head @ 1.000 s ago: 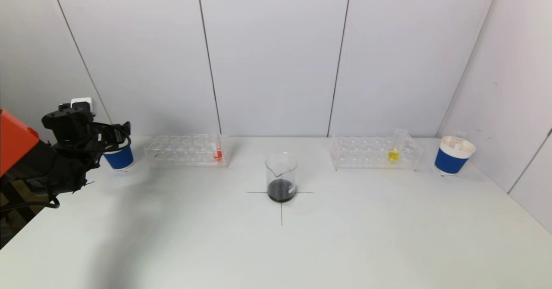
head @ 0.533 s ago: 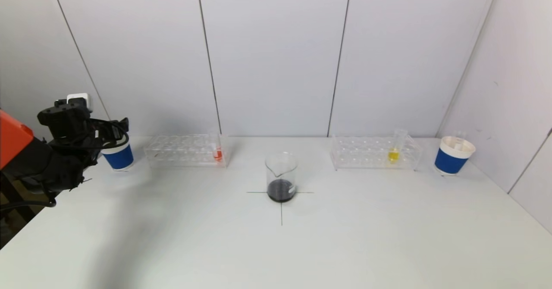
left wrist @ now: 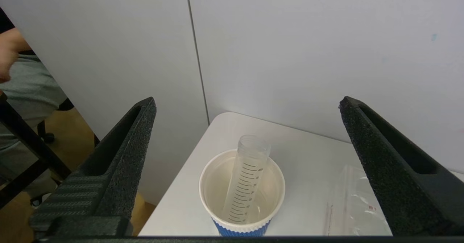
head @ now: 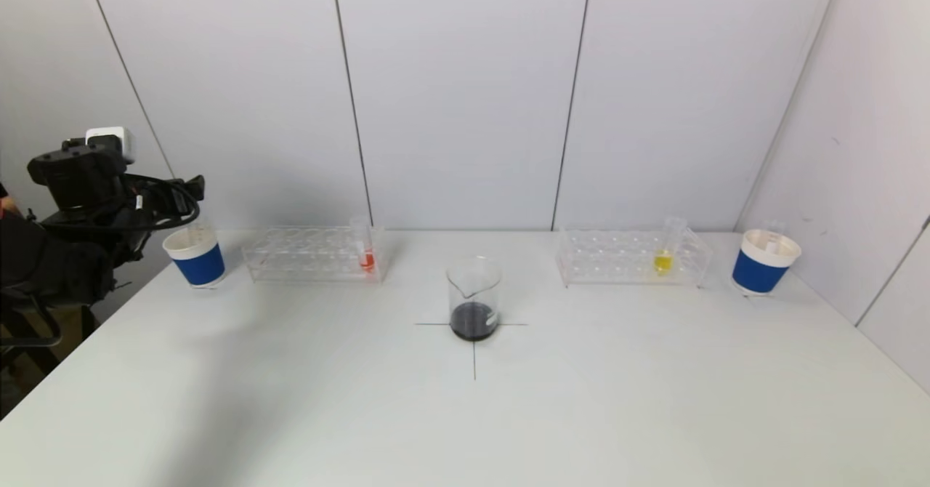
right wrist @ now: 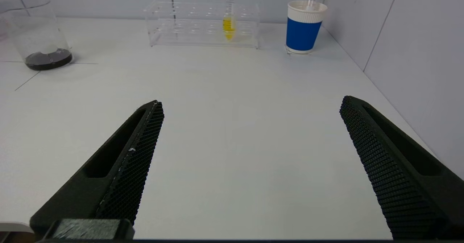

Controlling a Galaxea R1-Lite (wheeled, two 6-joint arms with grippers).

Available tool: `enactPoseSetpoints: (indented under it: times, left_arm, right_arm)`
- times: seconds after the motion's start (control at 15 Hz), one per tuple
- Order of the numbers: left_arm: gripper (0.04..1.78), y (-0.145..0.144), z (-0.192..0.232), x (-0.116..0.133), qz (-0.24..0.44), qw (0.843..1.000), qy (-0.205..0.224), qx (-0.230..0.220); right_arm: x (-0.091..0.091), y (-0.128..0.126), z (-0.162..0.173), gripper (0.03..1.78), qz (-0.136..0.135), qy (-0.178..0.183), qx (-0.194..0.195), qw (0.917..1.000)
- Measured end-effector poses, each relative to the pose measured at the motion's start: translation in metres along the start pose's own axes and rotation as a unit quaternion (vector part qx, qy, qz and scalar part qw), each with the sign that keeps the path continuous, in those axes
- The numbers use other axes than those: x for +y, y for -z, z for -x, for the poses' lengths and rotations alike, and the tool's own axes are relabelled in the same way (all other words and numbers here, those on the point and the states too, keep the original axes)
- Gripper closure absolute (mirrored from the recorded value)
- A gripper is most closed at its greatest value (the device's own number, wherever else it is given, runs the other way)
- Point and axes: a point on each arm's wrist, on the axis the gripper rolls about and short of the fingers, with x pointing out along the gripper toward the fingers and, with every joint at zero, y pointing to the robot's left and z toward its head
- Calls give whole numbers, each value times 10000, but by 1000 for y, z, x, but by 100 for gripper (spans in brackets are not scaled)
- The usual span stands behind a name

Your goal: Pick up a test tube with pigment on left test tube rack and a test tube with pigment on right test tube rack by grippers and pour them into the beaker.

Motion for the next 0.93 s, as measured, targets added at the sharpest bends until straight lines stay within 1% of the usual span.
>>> enactPoseSetpoints:
  times: [0.2,0.47,0.67,0.93]
  left_arm:
    - [6,-26,21,2,22,9999,9,-99]
    - [6,-61,58,6,25,9997,-5,-250]
    - [6,-81,92,10,14,9995,-28,-308]
    - [6,-99,150,15,9,9992,19,-404]
  right_arm:
    - [0,0,0,4,0,2,0,10000]
    - [0,0,0,4,-1,0,2,10000]
    - [0,0,0,4,-1,-1,2,10000]
    - [0,0,0,4,-1,2,2,10000]
